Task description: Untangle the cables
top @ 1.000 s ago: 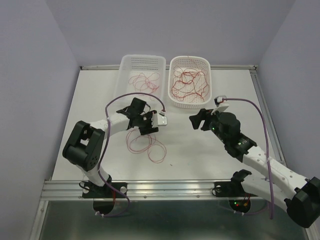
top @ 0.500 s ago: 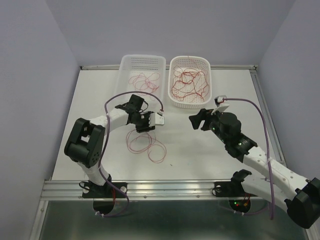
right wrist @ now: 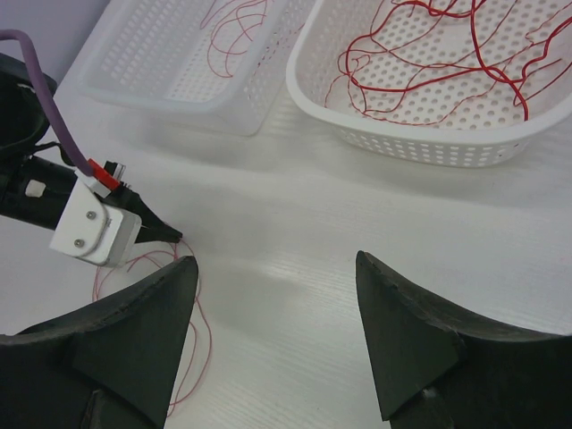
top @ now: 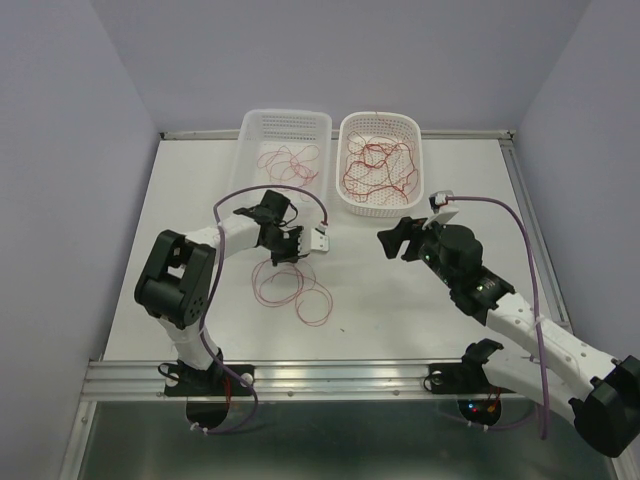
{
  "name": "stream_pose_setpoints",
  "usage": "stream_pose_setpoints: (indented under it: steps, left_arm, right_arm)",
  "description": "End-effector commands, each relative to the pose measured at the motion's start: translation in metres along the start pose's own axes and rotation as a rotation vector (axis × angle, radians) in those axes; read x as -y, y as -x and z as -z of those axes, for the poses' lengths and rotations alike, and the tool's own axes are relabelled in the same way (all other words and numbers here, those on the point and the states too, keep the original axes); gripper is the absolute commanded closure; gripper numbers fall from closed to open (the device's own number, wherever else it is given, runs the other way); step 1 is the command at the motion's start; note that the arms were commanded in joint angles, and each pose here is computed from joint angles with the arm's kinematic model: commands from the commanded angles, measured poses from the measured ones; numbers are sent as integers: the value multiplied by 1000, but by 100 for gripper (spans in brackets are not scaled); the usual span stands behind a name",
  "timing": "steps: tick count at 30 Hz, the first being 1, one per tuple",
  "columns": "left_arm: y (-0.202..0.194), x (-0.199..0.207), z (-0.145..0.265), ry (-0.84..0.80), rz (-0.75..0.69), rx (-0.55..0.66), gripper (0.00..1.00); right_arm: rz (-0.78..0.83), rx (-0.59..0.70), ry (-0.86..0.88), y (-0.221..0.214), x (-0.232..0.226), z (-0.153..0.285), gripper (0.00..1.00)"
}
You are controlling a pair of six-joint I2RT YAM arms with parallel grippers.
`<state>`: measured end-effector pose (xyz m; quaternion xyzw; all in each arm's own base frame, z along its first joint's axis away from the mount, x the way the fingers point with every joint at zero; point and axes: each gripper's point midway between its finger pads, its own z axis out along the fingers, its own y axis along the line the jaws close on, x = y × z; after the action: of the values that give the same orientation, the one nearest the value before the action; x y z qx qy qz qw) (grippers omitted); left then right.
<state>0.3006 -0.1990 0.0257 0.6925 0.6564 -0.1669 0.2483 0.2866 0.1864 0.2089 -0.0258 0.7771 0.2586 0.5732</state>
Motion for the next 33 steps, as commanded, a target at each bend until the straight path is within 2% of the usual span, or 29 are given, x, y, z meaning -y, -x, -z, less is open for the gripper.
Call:
stream_pose_setpoints:
  steps: [1,5,11,12,14,15,18,21,22,25,30,32,33]
  left_arm:
    - [12,-4,8,-10,4,26,100]
    - [28,-6,26,34,-17,71,100]
    - [94,-26,123,331,-105,228,100]
    - [113,-28,153,408,-117,277,100]
    - [130,-29,181,476,-132,320,100]
    - [145,-30,208,537,-145,356,100]
    - [163,-23,240,579,-137,400,100]
    - [188,-19,282,658,-143,462,100]
    - [201,-17,305,699,-162,495,100]
    - [231,-10,349,768,-178,580,100]
    - [273,3,409,812,-188,730,100]
    - [282,8,418,806,-198,763,100]
    - [287,11,426,808,-202,782,100]
  right_arm:
    - [0,37,25,3,-4,0,23]
    - [0,37,17,2,-3,0,23]
    - [38,-9,61,-10,-10,-14,23]
    - [46,-13,89,-10,-15,-16,23]
    - [59,-7,210,-10,-36,-18,23]
    - [65,-2,259,-11,-44,-18,23]
    - [73,44,451,-7,-75,-9,23]
    - [96,47,603,-5,-100,-5,23]
    - [104,8,657,-16,-109,-6,23]
    - [172,41,821,-14,-141,-1,21]
    - [263,88,898,-16,-188,-32,21]
    - [280,65,907,-31,-202,-46,21]
    - [289,99,925,-20,-214,-51,21]
